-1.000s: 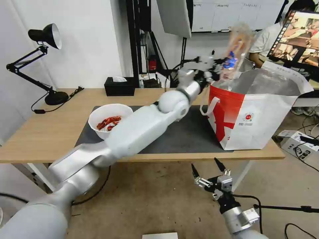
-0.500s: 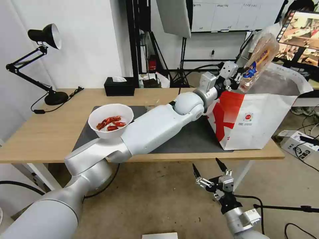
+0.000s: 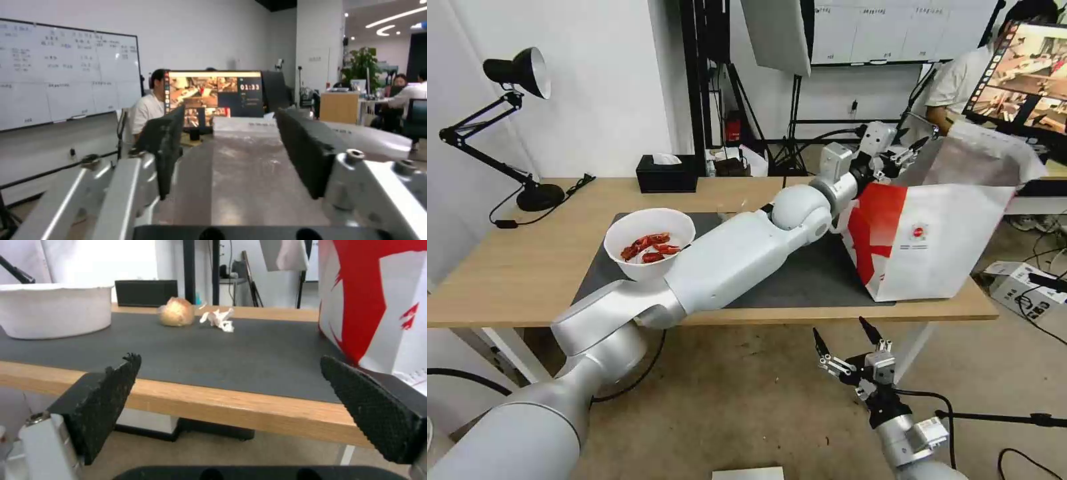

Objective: Pick up the trash from the table and place it into the takeout bag.

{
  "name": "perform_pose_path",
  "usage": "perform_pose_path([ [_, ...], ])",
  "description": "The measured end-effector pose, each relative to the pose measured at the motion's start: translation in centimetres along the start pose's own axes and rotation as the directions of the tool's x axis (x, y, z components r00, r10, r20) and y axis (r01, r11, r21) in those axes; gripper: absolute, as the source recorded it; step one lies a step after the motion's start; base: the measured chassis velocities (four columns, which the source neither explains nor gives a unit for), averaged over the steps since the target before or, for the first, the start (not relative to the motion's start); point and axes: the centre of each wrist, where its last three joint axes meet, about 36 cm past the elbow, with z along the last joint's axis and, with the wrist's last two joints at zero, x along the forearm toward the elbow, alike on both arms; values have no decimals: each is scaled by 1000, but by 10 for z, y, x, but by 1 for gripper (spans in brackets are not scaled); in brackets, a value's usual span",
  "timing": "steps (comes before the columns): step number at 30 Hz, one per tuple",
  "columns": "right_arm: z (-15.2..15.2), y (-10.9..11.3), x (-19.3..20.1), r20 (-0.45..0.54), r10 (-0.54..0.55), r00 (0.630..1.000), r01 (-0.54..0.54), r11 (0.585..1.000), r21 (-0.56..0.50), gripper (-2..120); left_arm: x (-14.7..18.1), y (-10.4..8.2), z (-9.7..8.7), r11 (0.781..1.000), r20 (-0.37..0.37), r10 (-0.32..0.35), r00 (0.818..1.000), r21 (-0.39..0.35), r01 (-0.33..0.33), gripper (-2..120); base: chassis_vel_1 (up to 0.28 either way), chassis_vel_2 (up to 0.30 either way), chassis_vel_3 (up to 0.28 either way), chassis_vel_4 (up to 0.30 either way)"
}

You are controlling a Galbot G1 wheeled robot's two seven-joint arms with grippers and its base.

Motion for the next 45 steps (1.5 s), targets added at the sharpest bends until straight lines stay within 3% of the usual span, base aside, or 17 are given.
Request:
perform_pose_path([
  [3,-6,-3,4,7,16,1000,-16,1000,5,100,18,9,-5,1000,17,-26,1000,3,26,82,0,0,0,0],
  [4,-6,-3,4,7,16,1000,-16,1000,5,100,18,9,-5,1000,17,-26,1000,3,26,82,0,0,0,0],
  [7,-14,-9,5,24,32,999,-33,999,22,100,56,11,9,999,10,-41,999,27,41,96,0,0,0,0],
  [13,-18,-10,4,24,34,999,-34,999,27,100,99,14,23,996,-3,-72,997,46,72,100,0,0,0,0],
  [18,-21,-5,0,28,18,999,-19,1000,22,100,162,22,31,991,-7,-133,991,26,134,100,0,0,0,0],
  [23,-19,0,0,23,8,1000,-8,1000,22,100,193,26,37,985,-11,-174,985,13,174,100,0,0,0,0],
  [30,-17,11,2,17,-3,1000,2,1000,13,100,280,35,51,959,-56,-282,958,-1,282,100,0,0,0,0],
  [35,-16,15,3,15,-4,1000,4,1000,13,100,321,35,51,943,-67,-332,941,-12,332,100,0,0,0,0],
  [40,-15,17,4,11,-6,1000,6,1000,19,100,365,26,57,920,-90,-393,915,-25,392,100,0,0,0,0],
  [43,-15,17,6,7,-2,1000,2,1000,23,100,399,10,64,899,-103,-438,893,-44,436,100,0,0,0,0],
  [45,-15,17,7,8,1,1000,-1,1000,24,100,406,7,64,888,-101,-459,883,-47,456,100,0,0,0,0],
])
